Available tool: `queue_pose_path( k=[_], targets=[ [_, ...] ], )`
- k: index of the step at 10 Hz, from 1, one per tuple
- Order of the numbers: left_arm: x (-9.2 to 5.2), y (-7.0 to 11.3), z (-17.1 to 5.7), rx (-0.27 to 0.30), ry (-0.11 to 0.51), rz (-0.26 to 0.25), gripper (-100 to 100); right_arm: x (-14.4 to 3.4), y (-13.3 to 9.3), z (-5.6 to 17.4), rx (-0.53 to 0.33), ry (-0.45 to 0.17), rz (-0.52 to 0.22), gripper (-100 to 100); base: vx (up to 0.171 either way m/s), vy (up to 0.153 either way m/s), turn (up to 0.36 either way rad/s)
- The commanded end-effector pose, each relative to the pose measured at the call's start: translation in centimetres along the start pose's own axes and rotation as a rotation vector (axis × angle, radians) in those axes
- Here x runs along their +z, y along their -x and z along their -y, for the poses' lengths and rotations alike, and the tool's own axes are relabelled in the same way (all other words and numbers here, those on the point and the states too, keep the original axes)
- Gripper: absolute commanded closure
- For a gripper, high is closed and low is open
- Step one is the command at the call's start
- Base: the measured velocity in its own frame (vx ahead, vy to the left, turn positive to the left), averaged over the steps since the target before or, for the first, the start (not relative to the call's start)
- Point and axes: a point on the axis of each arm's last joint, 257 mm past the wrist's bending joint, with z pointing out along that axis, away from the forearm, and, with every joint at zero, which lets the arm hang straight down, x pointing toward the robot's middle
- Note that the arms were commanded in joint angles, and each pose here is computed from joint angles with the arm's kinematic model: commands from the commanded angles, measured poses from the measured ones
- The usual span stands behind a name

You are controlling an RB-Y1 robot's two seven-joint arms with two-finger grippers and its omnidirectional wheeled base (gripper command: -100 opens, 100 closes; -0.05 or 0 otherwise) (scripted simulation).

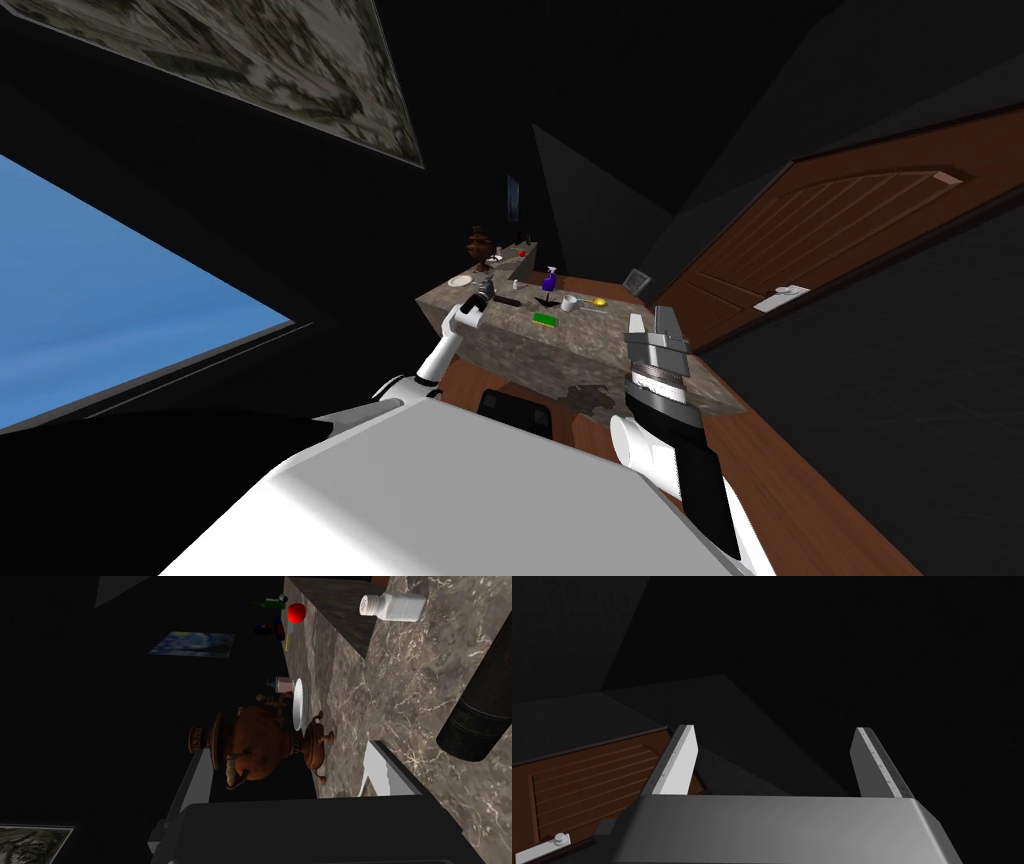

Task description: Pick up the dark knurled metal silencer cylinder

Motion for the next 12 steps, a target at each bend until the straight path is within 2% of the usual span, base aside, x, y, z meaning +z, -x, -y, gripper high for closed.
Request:
queue_pose_path(
  k=[1,3,4,5,6,7,8,9,10,11,12],
  targets=[
    [1.2,0.2,-0.8,0.005,0.049,0.014,-100,0.0,0.0,0.0,0.000,0.000,0.000,0,0.003,-0.007,-0.056],
    [1.5,0.5,-1.8,0.006,0.089,0.027,-100,0.0,0.0,0.0,0.000,0.000,0.000,0,0.002,-0.002,-0.012],
    [2.6,0.4,-2.2,0.012,0.125,0.036,-100,0.0,0.0,0.0,0.000,0.000,0.000,0,0.006,-0.003,-0.037],
    [2.6,0.7,-3.2,0.012,0.157,0.047,-100,0.0,0.0,0.0,0.000,0.000,0.000,0,0.007,-0.003,-0.033],
    [3.4,0.6,-3.2,0.017,0.181,0.054,-100,0.0,0.0,0.0,0.000,0.000,0.000,0,0.013,-0.004,-0.045],
    [3.5,0.9,-4.4,0.018,0.224,0.068,-100,0.0,0.0,0.0,0.000,0.000,0.000,0,0.012,-0.003,-0.023],
    [4.4,0.6,-4.0,0.024,0.245,0.072,-100,0.0,0.0,0.0,0.000,0.000,0.000,0,0.017,-0.004,-0.039],
    [4.2,1.2,-5.8,0.025,0.295,0.089,-100,0.0,0.0,0.0,0.000,0.000,0.000,0,0.016,0.000,-0.028],
    [5.0,0.9,-5.6,0.031,0.313,0.092,-100,0.0,0.0,0.0,0.000,0.000,0.000,0,0.025,0.002,-0.043],
    [4.8,1.4,-7.0,0.032,0.358,0.106,-100,0.0,0.0,0.0,0.000,0.000,0.000,0,0.022,0.001,-0.023],
    [5.4,1.1,-6.6,0.038,0.378,0.109,-100,0.0,0.0,0.0,0.000,0.000,0.000,0,0.022,-0.007,-0.037]
  ],
)
